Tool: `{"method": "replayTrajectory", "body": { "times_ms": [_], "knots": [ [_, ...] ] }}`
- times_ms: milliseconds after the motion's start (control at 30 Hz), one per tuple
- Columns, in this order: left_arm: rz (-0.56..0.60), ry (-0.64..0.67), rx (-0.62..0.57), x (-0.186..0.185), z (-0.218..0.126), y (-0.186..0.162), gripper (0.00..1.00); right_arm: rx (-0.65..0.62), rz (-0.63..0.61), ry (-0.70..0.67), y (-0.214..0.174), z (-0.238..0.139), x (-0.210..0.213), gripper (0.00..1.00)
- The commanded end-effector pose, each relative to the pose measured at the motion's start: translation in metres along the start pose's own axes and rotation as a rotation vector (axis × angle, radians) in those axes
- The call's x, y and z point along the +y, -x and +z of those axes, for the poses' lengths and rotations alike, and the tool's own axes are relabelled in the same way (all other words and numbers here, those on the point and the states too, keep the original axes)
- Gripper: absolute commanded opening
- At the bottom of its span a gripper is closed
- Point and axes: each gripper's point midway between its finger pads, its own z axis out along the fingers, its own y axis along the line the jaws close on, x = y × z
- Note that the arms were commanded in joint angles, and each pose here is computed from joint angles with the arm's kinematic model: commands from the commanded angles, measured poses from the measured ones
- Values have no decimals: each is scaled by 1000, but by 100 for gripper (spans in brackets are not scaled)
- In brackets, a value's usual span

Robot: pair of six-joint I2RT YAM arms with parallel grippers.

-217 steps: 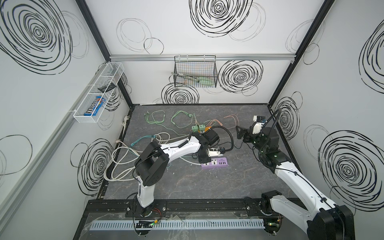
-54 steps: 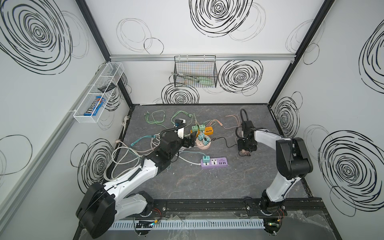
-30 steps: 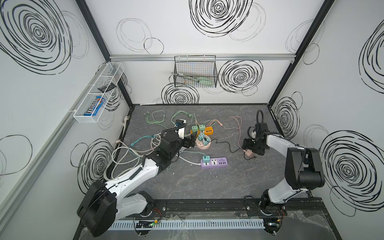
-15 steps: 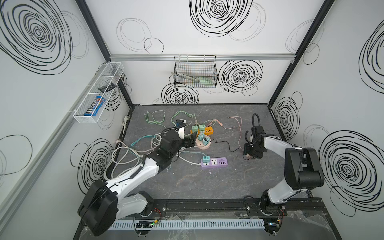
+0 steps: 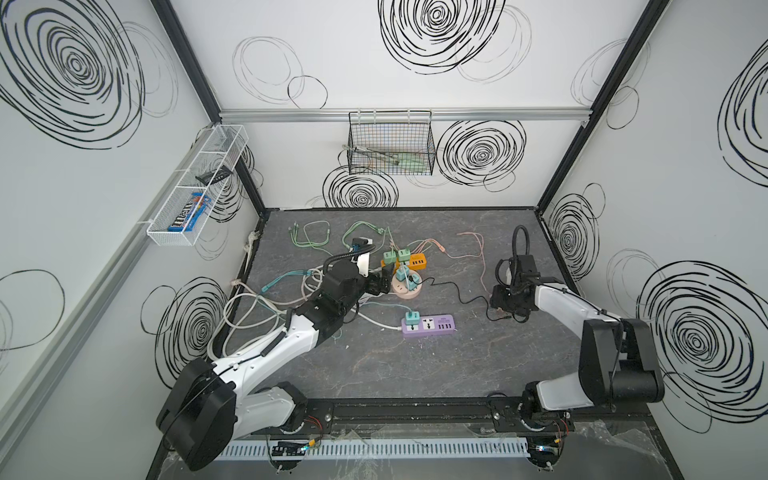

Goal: Insert the plug
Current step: 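Close the right gripper on the pink charger cube, then lift the pink charger toward the left gripper while the left gripper reaches over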

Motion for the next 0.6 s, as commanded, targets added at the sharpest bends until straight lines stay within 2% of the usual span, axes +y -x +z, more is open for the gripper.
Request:
{"method": "replayTrajectory", "body": {
  "times_ms": [0, 167, 267, 433, 567],
  "knots": [
    [-45, -14, -44, -3, 3, 21, 96, -175, 2, 99, 29, -24, 19, 43],
    [-181, -1, -9, 11, 13, 24, 96, -351, -61, 276, 46, -63, 52, 43],
    [-187, -51, 12, 5, 18, 30, 96, -460, -131, 375, 49, -89, 76, 44],
    [-139, -300, 153, -50, 26, 33, 96, -636, -232, 494, 50, -131, 103, 44],
    [-1, -417, 171, -102, 22, 37, 96, -753, -322, 567, 46, -158, 121, 43]
  ]
}}
